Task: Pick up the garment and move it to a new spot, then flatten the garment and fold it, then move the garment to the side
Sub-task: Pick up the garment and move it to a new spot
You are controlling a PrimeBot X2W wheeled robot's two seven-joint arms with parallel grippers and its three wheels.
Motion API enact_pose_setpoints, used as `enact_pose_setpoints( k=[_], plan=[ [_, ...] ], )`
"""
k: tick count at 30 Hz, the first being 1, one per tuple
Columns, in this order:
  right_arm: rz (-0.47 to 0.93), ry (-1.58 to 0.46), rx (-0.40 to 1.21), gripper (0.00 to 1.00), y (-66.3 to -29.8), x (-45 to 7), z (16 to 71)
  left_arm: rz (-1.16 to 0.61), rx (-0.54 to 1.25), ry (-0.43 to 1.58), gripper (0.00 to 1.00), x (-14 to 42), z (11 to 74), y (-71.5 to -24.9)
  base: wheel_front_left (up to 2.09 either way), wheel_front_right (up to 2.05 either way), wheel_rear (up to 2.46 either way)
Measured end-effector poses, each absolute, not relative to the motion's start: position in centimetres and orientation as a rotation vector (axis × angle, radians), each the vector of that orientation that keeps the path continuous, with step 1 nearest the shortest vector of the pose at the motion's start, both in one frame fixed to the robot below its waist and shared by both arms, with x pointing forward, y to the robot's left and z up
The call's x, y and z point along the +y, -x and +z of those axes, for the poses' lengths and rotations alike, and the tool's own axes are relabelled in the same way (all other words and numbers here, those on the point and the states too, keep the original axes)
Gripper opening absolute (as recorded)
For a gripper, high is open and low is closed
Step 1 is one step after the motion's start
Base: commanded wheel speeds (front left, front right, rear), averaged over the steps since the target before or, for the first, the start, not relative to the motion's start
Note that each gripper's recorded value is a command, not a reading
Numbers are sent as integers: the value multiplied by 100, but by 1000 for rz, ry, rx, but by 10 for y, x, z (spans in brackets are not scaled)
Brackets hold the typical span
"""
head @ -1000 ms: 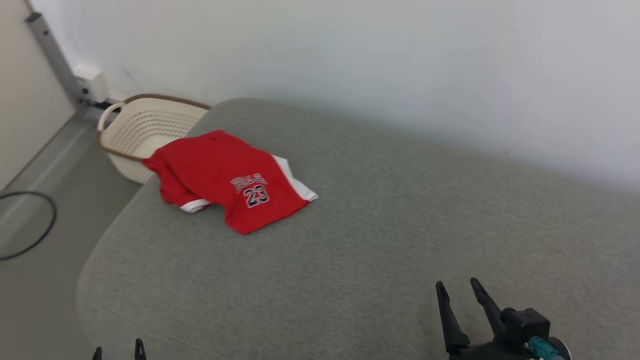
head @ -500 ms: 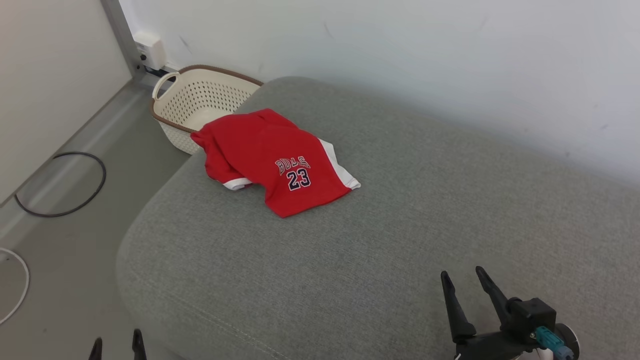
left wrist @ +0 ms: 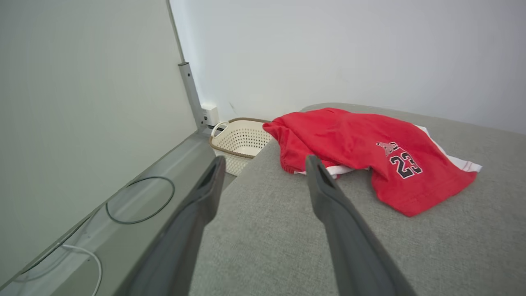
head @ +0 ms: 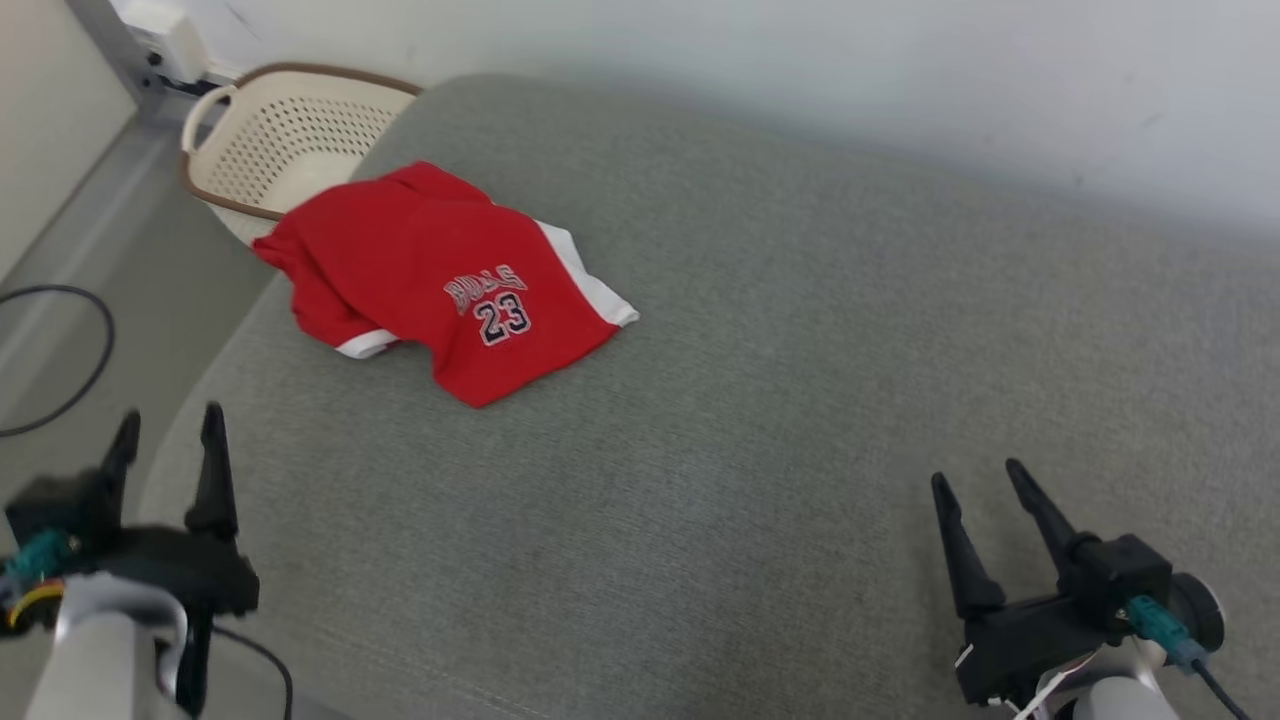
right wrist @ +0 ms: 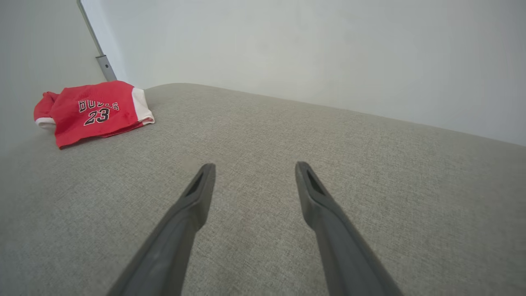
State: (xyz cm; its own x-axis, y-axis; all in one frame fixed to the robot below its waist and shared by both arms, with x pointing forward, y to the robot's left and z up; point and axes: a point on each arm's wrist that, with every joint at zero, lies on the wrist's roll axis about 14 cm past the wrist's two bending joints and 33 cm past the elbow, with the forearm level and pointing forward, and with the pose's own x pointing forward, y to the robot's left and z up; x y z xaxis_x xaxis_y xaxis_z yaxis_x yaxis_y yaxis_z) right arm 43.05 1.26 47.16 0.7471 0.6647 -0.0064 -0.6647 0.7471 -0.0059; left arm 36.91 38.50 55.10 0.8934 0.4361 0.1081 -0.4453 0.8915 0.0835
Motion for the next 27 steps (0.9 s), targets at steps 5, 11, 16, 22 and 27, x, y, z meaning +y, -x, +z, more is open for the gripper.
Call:
enact_pose_setpoints(
  k=[5,11,16,22,27],
  plan=[
    [679,15,28,100,-444,-10,458,350,-76,-147,100,375,565,-429,0,0,0],
    [608,24,71,100,-454,-41,439,268,9,-140,100,363,552,-482,0,0,0],
    [560,31,82,100,-462,-62,432,199,83,-120,100,344,533,-517,0,0,0],
    [509,30,98,100,-469,-81,424,212,191,-83,100,350,499,-534,0,0,0],
    [458,35,121,100,-471,-101,414,239,271,-39,100,348,464,-541,0,0,0]
  ],
)
